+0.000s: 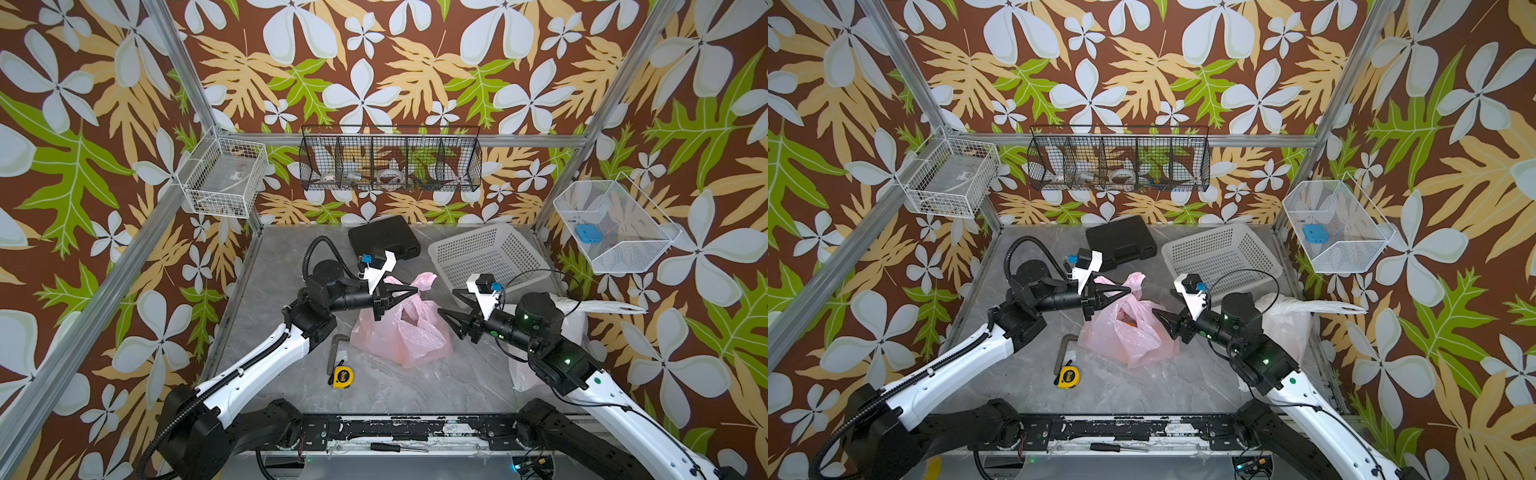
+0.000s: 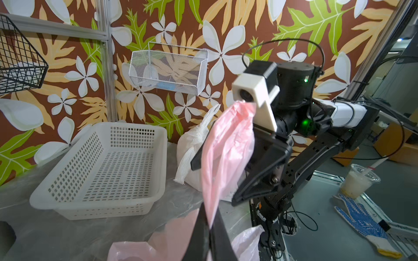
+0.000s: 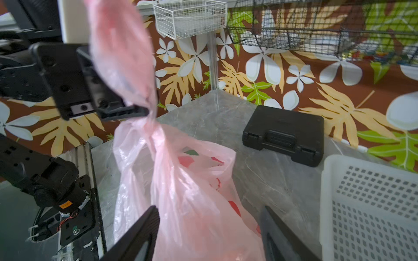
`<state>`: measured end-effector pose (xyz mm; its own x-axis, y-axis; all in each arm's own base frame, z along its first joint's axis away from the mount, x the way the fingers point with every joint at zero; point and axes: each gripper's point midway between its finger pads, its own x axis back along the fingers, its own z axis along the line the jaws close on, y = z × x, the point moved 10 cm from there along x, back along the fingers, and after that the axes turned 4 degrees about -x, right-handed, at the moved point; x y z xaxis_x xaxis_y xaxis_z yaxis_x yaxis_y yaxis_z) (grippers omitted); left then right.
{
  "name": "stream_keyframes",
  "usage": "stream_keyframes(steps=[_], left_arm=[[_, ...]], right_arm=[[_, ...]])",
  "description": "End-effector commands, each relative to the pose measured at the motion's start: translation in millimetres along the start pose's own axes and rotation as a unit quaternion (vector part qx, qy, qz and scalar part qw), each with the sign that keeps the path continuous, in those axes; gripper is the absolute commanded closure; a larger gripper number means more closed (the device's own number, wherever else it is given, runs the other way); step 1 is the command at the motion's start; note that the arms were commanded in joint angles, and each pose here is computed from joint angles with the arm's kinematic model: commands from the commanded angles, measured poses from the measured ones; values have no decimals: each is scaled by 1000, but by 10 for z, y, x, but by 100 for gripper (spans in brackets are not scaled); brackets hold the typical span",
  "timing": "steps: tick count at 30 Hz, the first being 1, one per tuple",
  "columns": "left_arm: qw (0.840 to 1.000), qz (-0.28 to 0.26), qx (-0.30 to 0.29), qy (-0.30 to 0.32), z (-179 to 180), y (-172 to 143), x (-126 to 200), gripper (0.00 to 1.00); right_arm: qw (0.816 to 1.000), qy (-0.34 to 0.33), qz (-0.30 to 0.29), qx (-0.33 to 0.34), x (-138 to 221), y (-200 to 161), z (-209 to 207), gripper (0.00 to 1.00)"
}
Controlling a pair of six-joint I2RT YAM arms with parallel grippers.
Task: Place the oranges into plastic bags & tie knots
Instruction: Tie the plastic bag at the center of the board.
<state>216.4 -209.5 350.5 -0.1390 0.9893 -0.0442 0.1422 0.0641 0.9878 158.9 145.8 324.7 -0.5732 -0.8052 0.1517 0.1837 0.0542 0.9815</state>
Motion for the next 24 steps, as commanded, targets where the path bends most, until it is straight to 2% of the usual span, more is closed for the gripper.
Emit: stream_keyframes(steps=[1,7,13,16,20,24], left_arm=[[998,-44,-8,-49,-43,194,-37,100],[991,-76,19,-104,-2,255,-129,100],[991,-63,26,-114,42,169,-164,100],[992,-46,17,-115,34,136,-159,100],[996,-9,6,-90,85,73,-144,100],[997,-2,7,-82,138,72,-98,100]], right_arm=[[997,-29,-54,55,-31,140,43,26],[997,-36,-38,62,-77,66,90,21],[997,-31,-30,66,-247,-4,137,21],[996,-2,-9,86,-361,15,152,23],[990,112,36,79,-503,53,56,25],[981,166,52,83,-656,34,63,31]])
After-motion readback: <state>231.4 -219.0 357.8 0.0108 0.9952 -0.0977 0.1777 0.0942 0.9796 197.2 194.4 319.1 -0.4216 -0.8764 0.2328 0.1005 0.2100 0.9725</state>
